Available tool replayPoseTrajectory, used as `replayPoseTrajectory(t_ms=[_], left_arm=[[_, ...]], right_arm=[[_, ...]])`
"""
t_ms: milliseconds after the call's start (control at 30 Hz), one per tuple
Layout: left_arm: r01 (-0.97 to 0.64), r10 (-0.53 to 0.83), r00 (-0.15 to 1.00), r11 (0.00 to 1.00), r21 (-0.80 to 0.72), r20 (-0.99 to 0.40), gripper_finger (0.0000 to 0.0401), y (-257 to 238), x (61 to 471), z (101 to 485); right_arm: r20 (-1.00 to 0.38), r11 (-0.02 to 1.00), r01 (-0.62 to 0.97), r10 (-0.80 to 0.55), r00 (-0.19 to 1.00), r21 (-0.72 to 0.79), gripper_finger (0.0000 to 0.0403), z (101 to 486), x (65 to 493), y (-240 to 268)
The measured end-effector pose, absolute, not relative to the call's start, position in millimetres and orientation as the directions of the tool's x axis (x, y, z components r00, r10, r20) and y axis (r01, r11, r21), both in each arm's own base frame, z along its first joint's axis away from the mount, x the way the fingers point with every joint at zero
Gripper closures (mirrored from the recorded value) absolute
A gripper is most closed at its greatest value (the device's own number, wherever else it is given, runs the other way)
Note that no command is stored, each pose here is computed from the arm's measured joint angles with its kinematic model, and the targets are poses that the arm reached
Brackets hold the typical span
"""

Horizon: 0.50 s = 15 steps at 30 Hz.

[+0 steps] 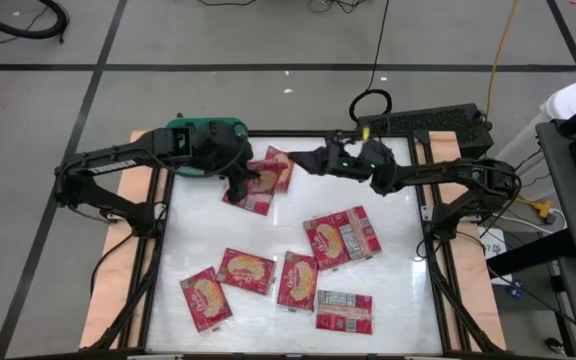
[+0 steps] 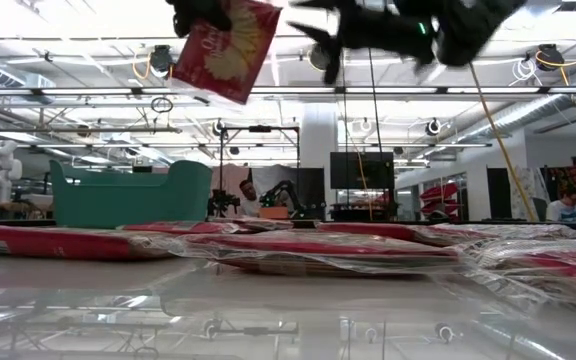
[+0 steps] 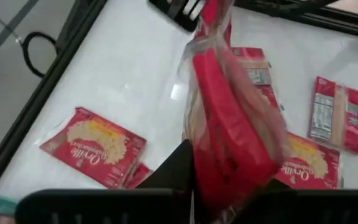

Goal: Sort popcorn bags into baskets
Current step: Put the red popcorn bag into the green bin

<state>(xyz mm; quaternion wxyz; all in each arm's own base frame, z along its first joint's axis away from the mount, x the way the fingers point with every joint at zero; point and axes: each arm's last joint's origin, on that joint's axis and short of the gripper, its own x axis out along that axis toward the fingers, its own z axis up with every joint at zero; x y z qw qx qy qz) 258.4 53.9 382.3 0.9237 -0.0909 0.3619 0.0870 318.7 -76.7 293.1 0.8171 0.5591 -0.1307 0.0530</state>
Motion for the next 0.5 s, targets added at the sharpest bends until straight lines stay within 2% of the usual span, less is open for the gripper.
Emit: replayPoseTrajectory(t_ms=[133,267,500], left_arm=[[-0.279,0.122,0.724,0.952,-0.126,-0.679,0.0382,62.1,256.8,382.9],[-0.295,0.125,0.722,0.945,-0.139,-0.681,0.0385,67.5,255.9,382.4],[-0.329,0.104,0.709,0.924,-0.197,-0.698,0.0363,67.2,256.5,379.6]], right_arm=[[0.081,0.517,-0.037,-0.064,0.995,0.855,0.0294,324.4,336.8,-72.8],[-0.133,0.635,0.136,-0.052,0.990,0.761,0.0294,349.5,333.1,-76.9],[-0.296,0.767,0.218,-0.038,0.954,0.604,0.0285,388.0,309.5,-85.4]])
